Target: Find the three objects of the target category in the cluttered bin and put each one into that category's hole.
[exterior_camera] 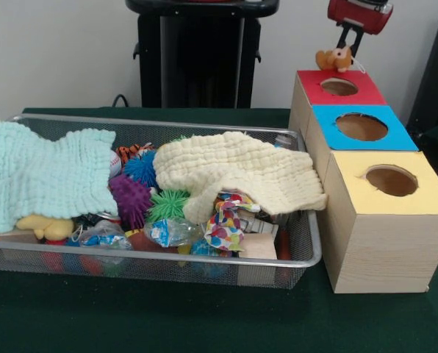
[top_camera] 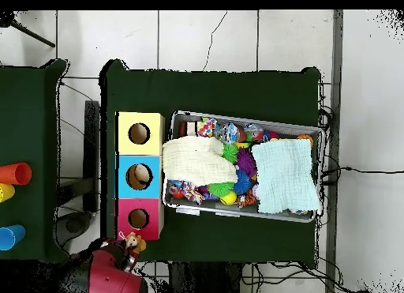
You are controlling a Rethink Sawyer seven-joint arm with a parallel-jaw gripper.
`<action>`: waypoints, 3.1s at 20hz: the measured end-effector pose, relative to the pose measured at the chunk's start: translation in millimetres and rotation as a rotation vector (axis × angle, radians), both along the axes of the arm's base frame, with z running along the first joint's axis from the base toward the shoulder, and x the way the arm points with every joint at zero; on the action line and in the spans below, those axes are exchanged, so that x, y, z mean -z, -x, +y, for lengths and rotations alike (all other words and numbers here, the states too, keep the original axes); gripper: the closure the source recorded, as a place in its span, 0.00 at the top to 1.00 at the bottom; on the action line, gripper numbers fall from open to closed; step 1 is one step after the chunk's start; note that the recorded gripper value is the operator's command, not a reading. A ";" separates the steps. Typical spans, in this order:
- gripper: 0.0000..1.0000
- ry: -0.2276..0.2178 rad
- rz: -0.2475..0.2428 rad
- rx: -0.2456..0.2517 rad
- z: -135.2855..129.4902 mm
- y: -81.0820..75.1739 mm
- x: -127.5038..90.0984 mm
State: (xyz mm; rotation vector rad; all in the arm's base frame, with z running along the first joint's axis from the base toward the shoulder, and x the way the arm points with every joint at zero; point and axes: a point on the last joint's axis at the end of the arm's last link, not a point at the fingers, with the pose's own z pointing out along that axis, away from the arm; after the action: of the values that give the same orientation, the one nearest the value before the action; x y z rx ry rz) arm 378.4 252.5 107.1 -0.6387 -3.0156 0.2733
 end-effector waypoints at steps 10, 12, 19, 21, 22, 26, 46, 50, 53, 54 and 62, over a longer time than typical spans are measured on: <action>0.00 0.006 -0.002 0.006 -3.2 -5.3 -0.7; 0.00 0.003 0.001 0.007 -2.6 -6.8 -1.4; 0.00 -0.014 -0.006 -0.004 1.8 -31.1 -12.5; 0.00 -0.018 -0.010 -0.006 2.8 -37.3 -14.8; 0.00 -0.026 -0.020 -0.008 4.6 -48.3 -18.9; 0.00 -0.034 -0.041 -0.015 6.6 -64.4 -24.6; 0.00 -0.040 -0.105 -0.002 -8.1 -114.1 -35.5; 0.00 -0.031 -0.089 -0.003 -9.2 -110.3 -27.5; 0.00 -0.027 -0.082 -0.008 -7.4 -107.6 -23.9; 0.00 -0.023 -0.075 -0.018 -3.7 -103.7 -20.2; 0.00 -0.003 -0.041 -0.064 13.5 -84.9 -2.1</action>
State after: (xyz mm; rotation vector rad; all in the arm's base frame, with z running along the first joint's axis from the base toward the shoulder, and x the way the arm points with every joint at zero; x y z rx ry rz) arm 463.3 266.0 109.2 -0.5551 -3.0791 0.2621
